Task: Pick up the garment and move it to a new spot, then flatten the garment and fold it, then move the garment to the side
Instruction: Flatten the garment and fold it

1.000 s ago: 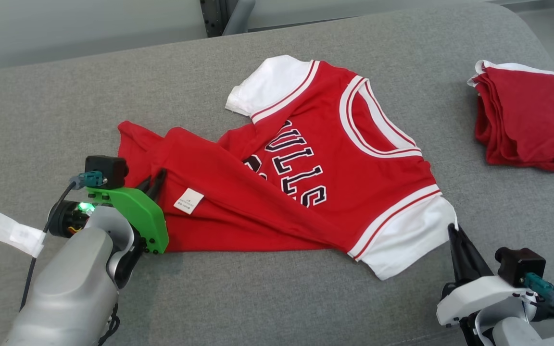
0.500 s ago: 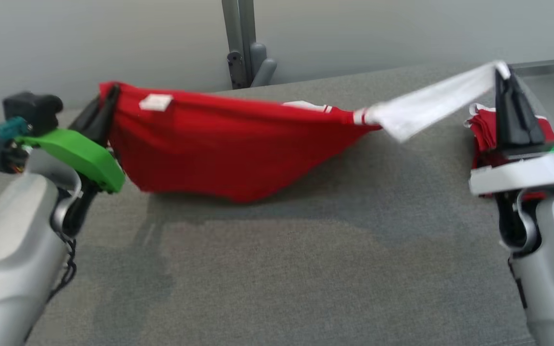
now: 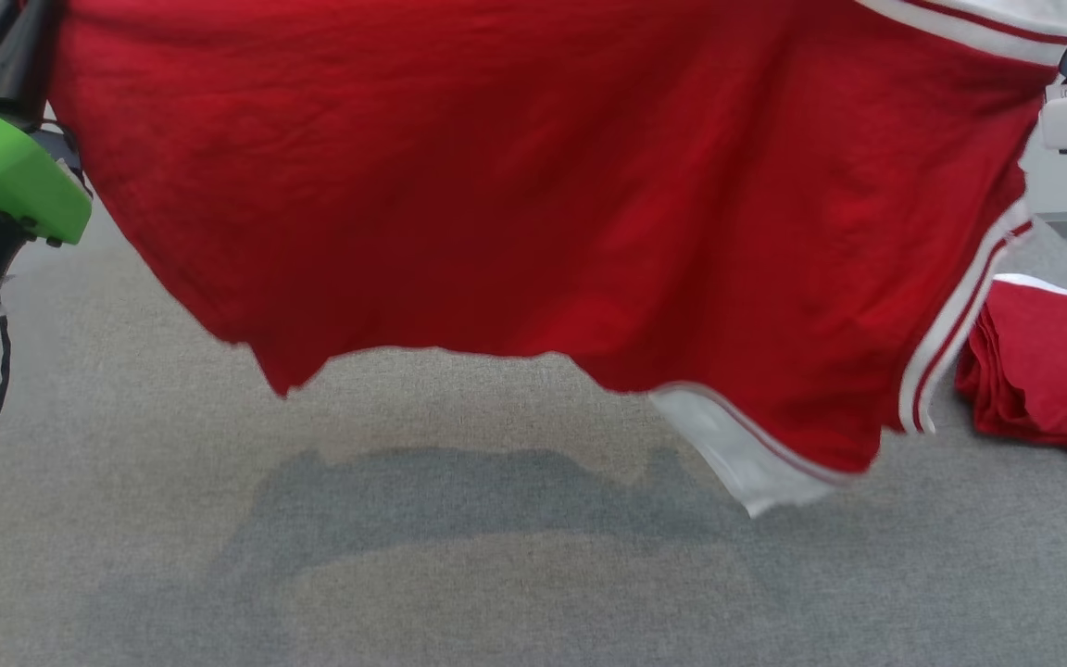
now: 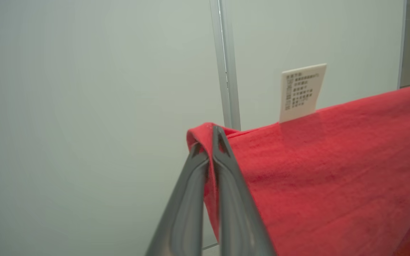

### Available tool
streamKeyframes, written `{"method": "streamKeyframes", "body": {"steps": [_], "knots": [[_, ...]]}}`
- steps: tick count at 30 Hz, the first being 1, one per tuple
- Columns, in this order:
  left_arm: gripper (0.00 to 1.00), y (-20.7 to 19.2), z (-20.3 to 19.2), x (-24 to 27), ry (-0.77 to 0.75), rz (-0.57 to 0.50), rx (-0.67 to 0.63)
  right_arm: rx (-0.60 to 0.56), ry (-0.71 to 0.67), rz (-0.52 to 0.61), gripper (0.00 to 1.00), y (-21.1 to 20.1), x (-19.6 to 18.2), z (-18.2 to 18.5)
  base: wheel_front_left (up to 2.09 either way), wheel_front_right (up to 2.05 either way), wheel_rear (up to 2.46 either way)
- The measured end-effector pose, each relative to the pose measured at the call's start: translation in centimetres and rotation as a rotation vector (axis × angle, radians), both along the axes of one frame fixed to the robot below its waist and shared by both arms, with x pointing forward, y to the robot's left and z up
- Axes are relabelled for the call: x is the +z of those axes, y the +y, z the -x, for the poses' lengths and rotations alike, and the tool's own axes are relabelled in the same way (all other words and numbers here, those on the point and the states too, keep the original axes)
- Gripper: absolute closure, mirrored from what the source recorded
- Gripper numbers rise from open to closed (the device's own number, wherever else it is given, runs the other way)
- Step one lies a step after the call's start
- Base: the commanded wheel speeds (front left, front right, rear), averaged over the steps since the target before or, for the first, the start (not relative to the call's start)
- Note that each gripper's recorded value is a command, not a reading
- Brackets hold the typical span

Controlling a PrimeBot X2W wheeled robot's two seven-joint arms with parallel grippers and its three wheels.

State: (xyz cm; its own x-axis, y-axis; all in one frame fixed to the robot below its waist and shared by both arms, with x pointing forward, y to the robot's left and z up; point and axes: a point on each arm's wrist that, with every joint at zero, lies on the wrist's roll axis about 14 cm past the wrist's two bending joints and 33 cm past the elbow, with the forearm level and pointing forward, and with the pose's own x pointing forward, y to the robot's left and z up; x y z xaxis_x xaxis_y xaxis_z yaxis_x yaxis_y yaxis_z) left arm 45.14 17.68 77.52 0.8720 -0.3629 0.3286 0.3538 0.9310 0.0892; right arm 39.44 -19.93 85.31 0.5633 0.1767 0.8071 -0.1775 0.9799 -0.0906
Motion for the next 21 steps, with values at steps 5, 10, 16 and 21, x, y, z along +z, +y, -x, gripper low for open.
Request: {"method": "streamKeyframes", "body": {"steps": [5, 10, 16, 21], "knots": [[1.0, -0.3, -1.8, -3.9, 0.152, -0.024, -0.001, 0.003, 0.115, 0.053, 1.0, 1.0, -1.5, -4.0, 0.0, 0.0, 0.0], [1.0, -1.0, -5.3, -7.3, 0.237, -0.021, -0.006, -0.006, 0.209, 0.122, 1.0, 2.6, -3.0, -9.5, 0.0, 0.0, 0.0], [1.0, -1.7, -11.1, -3.2, -0.007, -0.157, 0.011, -0.093, 0.147, 0.177, 1.0, 2.1, 0.1, -15.4, 0.0, 0.0, 0.0], [1.0, -2.6, -14.9, -0.6, -0.17, -0.113, -0.001, -0.188, 0.126, 0.157, 1.0, -0.6, 0.5, -19.3, 0.0, 0.0, 0.0]]}}
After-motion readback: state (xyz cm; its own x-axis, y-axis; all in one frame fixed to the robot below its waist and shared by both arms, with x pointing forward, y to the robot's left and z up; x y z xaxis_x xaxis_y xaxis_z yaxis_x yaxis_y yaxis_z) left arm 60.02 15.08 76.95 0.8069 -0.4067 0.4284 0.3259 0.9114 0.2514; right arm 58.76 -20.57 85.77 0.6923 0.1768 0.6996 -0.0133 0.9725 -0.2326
